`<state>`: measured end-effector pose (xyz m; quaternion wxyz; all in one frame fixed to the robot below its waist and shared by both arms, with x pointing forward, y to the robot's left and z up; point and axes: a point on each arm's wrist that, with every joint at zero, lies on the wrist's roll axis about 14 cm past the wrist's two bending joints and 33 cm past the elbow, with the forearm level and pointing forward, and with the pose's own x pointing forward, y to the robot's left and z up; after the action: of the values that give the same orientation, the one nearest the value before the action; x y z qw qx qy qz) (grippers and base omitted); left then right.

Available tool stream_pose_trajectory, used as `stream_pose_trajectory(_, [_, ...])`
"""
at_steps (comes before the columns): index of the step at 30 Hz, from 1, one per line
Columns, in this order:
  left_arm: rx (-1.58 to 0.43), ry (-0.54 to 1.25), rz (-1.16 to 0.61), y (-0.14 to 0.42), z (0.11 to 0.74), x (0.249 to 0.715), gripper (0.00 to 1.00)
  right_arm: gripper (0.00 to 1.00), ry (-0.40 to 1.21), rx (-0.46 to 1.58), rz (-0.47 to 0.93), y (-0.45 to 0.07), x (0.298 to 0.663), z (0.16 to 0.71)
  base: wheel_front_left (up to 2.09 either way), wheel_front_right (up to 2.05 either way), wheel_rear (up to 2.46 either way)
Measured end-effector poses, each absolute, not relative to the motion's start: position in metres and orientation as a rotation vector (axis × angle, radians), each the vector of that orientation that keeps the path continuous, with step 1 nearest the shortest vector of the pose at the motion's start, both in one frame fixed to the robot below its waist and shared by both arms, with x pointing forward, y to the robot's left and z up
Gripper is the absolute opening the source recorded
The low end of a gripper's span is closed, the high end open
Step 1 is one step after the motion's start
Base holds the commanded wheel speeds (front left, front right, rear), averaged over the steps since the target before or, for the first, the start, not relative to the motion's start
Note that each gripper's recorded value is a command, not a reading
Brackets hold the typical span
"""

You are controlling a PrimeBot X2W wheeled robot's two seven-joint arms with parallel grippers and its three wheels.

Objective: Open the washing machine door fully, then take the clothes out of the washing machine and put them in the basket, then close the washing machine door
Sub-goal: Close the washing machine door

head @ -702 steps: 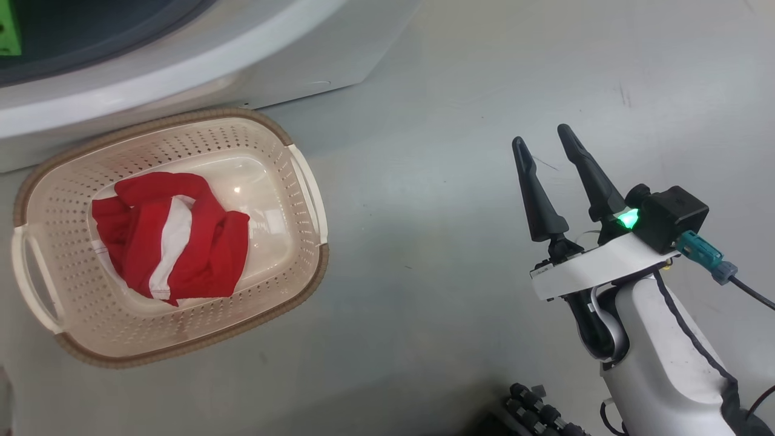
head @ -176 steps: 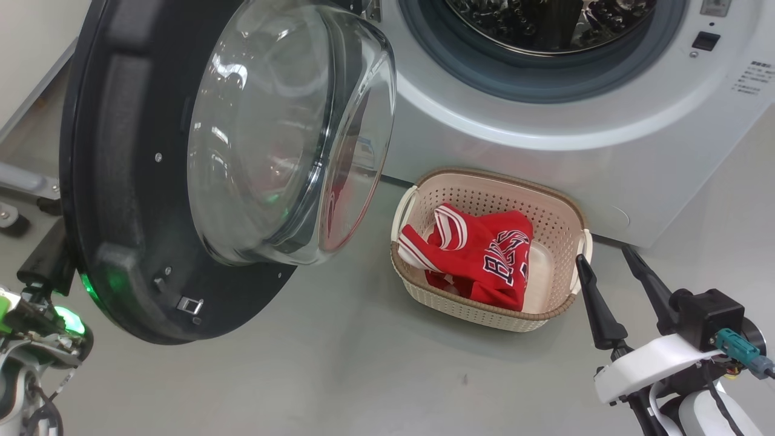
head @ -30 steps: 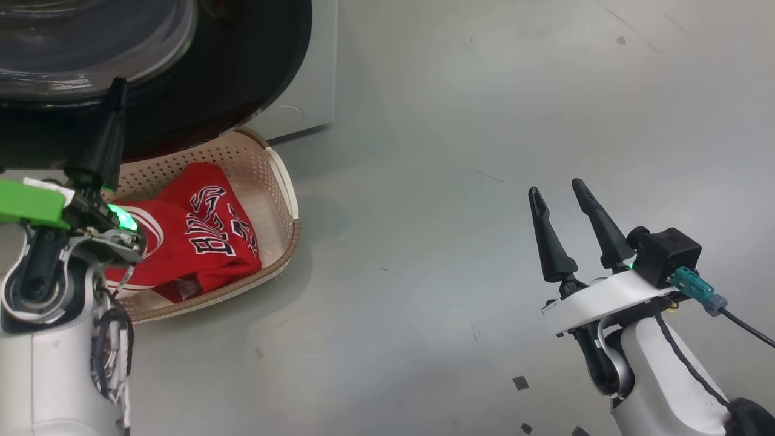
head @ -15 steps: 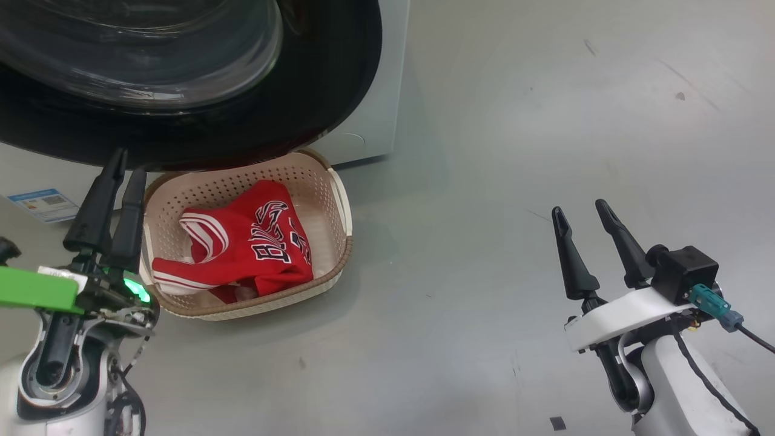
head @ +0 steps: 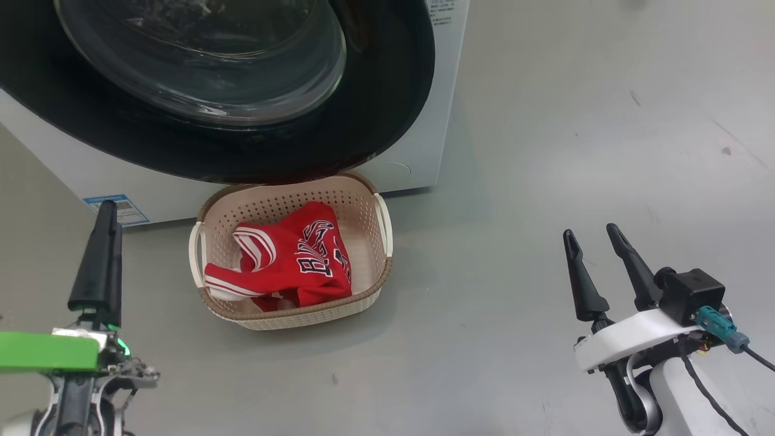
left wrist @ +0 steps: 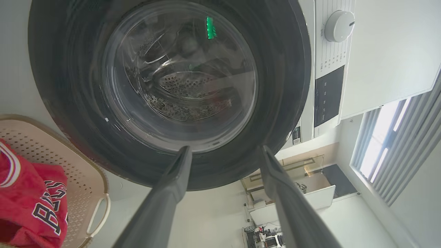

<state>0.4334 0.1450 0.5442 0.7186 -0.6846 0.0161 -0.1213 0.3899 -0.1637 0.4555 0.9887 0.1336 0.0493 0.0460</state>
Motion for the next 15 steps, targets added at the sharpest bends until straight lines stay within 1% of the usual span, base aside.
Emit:
stream_pose_trajectory(2, [-1.441, 0.021, -0.248, 0.149, 0.545, 0.426, 1.00, 1.00, 0.095, 0.268, 0.099, -0.162, 0.389, 0.457, 0.00, 0.00, 0.00])
stream_pose_trajectory(11, [-0.933, -0.003, -0.195, 0.164, 0.542, 0.398, 1.00, 1.00, 0.068, 0.262, 0.123, -0.155, 0.388, 0.467, 0.00, 0.00, 0.00])
stream_pose_trajectory(15, [-0.743, -0.001, -0.174, 0.169, 0.534, 0.384, 1.00, 1.00, 0.066, 0.257, 0.123, -0.154, 0.384, 0.469, 0.00, 0.00, 0.00])
